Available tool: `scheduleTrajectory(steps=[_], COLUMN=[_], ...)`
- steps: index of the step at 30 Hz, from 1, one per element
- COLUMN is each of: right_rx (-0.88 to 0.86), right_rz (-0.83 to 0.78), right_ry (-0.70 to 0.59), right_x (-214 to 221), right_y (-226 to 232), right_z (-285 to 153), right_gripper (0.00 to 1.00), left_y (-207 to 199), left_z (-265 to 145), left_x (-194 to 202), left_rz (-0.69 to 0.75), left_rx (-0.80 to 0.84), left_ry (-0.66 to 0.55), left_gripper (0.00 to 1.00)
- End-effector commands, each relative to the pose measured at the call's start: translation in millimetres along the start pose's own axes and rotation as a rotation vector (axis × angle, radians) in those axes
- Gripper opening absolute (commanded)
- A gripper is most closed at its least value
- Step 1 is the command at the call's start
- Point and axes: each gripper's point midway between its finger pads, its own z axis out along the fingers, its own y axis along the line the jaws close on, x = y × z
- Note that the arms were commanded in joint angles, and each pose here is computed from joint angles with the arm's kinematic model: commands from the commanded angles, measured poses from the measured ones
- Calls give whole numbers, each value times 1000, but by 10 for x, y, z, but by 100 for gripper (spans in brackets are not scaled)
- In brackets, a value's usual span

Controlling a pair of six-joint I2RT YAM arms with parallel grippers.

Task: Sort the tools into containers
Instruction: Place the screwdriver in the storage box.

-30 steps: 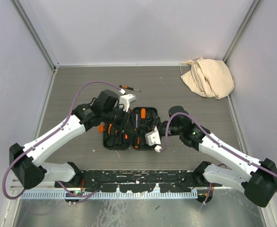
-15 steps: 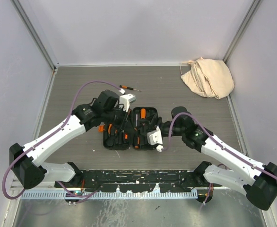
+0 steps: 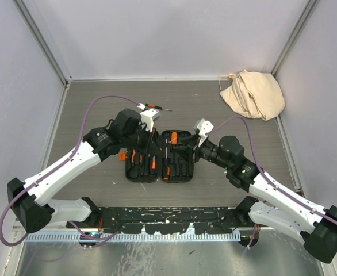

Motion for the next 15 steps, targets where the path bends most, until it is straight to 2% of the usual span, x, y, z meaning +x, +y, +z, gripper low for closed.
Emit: scheduleTrajectory(steps=[1,8,15], right_rx=[170,285,281], right_rz=[438,960,1216], right_ry=[-12,-79,-195], right_x=[-158,-264,-551], right_y=[-126,-176,-221], right_z=[34,104,179], right_gripper=[52,50,61], left_y=[-75,-74,-76], left_z=[-113,-122,-105], left_x=[-301,-360,-399], left_rz=[8,-16,-59], left_rx=[4,5,21], left_ry=[-146,-200,-259], left_gripper=[0,0,0])
